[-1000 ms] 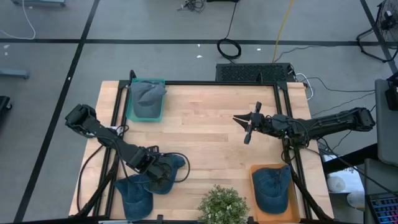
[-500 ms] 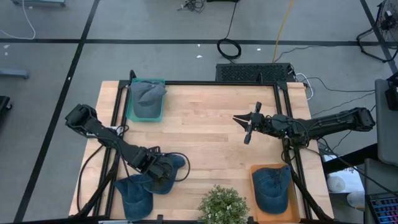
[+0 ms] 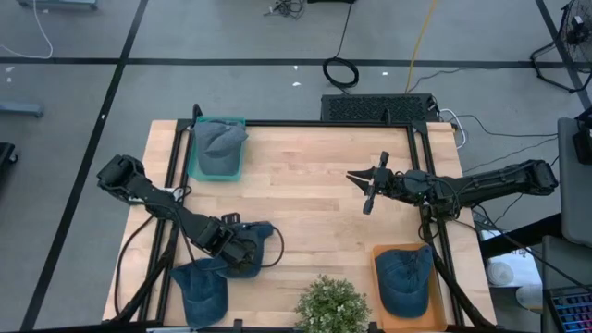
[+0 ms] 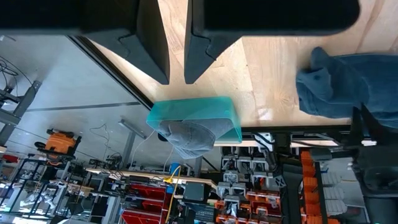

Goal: Pick & Place hat
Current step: Put the top blue cap into the orange bin

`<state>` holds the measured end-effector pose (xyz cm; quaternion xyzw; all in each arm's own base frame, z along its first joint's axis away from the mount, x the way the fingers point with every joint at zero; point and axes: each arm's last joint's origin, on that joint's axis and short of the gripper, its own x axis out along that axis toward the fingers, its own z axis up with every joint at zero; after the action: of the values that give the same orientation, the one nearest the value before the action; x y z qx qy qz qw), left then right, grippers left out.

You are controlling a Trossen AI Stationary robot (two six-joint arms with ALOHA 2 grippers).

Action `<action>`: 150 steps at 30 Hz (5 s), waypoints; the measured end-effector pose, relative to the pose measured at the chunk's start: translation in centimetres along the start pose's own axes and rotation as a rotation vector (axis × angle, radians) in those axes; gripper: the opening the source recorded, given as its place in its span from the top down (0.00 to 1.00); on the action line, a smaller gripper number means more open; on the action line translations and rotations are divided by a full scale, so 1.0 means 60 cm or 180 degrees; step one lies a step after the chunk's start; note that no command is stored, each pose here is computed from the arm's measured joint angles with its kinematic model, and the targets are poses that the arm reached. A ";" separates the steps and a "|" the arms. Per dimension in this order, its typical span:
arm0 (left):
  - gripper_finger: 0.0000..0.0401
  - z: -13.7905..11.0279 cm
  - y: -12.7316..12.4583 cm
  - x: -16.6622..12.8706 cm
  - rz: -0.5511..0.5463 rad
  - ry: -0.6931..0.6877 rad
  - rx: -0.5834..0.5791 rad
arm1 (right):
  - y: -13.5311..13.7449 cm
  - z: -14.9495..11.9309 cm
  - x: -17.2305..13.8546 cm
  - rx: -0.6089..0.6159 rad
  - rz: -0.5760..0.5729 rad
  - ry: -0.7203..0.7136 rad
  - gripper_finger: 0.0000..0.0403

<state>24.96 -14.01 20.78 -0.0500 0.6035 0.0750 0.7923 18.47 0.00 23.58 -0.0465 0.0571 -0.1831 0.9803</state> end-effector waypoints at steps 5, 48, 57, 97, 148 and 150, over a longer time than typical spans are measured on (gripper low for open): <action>0.98 0.010 0.002 -0.007 0.0091 -0.0132 0.0125 | 0.000 0.000 0.000 0.0011 -0.0001 0.0000 0.90; 0.99 0.195 0.149 -0.031 0.4090 0.0537 0.3534 | -0.009 0.002 0.003 0.0213 -0.0101 -0.0043 0.90; 0.99 0.214 0.144 -0.024 0.4013 0.0233 0.3559 | -0.064 0.018 0.019 0.0346 -0.0501 -0.0245 0.90; 0.99 0.201 0.055 -0.047 0.4030 -0.0371 0.4083 | -0.199 0.073 0.191 0.1950 0.2345 0.0877 0.36; 0.98 0.204 0.060 -0.046 0.3982 -0.0408 0.4117 | -0.136 0.079 0.217 0.2355 0.2254 0.0996 0.45; 0.99 0.205 0.063 -0.045 0.3980 -0.0406 0.4089 | -0.134 0.093 0.218 0.2369 0.2374 0.0955 0.45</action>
<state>35.27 -8.39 26.72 0.7447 0.4009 0.1433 0.5140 28.46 -11.80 28.74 0.3534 0.1403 0.1645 0.9102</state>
